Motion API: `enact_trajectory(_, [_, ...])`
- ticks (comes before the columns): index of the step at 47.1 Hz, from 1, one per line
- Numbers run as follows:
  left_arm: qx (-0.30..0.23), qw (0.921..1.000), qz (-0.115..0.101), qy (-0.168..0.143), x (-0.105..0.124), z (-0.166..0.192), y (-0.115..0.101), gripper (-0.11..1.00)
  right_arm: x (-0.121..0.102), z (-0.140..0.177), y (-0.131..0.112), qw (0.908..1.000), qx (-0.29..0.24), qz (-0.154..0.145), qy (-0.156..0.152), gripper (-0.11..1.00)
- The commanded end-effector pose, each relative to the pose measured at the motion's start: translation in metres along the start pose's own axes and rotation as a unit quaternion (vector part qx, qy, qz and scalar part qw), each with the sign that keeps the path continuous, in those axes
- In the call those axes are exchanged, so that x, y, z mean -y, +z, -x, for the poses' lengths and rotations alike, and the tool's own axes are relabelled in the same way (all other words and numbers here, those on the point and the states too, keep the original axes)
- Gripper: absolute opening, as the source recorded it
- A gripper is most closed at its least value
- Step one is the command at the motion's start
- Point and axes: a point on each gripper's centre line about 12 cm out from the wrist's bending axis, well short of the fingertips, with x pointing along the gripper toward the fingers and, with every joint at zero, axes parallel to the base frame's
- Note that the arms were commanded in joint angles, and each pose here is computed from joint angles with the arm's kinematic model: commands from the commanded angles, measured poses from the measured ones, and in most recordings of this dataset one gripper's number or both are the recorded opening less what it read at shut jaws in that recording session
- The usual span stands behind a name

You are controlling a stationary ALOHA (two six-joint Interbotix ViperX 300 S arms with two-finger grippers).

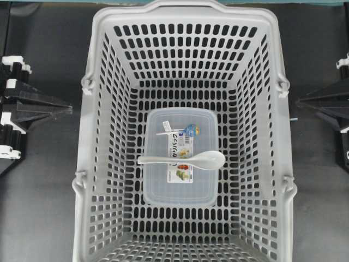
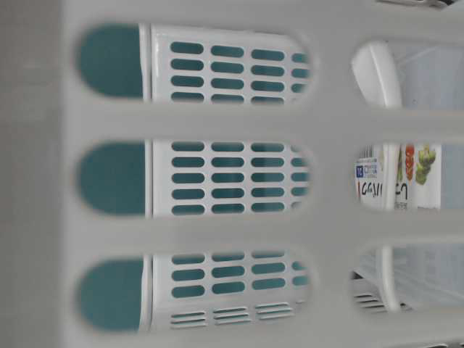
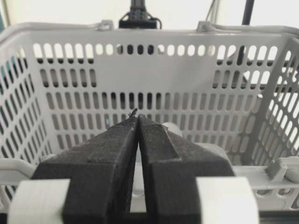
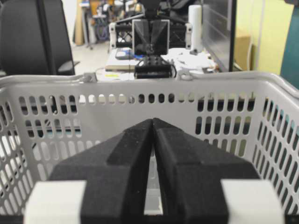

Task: Pick up the chinese spoon from the shopping basket with the left arm.
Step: 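Move the left gripper down into the basket toward the white spoon handle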

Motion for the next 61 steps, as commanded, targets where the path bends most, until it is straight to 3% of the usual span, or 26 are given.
enact_trajectory(1, [0.007,0.9999,-0.014,-0.006,0.002,-0.006,0.019,0.06,-0.001,-0.002,0.006,0.9999,0.009,-0.005,0.003,0.0])
enact_trajectory(5, [-0.016,0.9998,-0.008,-0.005,0.001,-0.012,0.027,0.0,-0.001,-0.001,0.005,1.0,0.005,-0.006,0.003,0.02])
enact_trajectory(14, [-0.07,0.9974,-0.006,-0.011,0.005,-0.033,0.053,0.0,-0.001,0.001,0.006,1.0,0.005,-0.006,0.003,-0.01])
enact_trajectory(25, [-0.167,0.9852,-0.011,-0.036,0.021,-0.08,0.063,0.0,-0.001,0.002,0.007,0.9999,0.002,-0.009,0.003,-0.01])
enact_trajectory(40, [-0.301,0.9524,-0.016,-0.044,0.036,-0.163,0.034,0.0,-0.001,0.003,0.005,0.9999,-0.006,-0.012,0.003,-0.01])
enact_trajectory(48, [-0.358,0.9325,-0.018,-0.041,0.039,-0.192,0.007,0.0,0.0,0.003,0.003,0.9998,-0.013,-0.012,0.001,0.03])
enact_trajectory(52, [-0.386,0.9214,-0.02,-0.042,0.042,-0.198,-0.006,0.0,0.0,0.003,0.003,0.9998,-0.015,-0.012,0.001,0.12])
enact_trajectory(61, [-0.434,0.9002,-0.008,-0.036,0.047,-0.212,-0.029,0.04,0.0,0.003,0.002,0.9998,-0.016,-0.012,0.001,0.45])
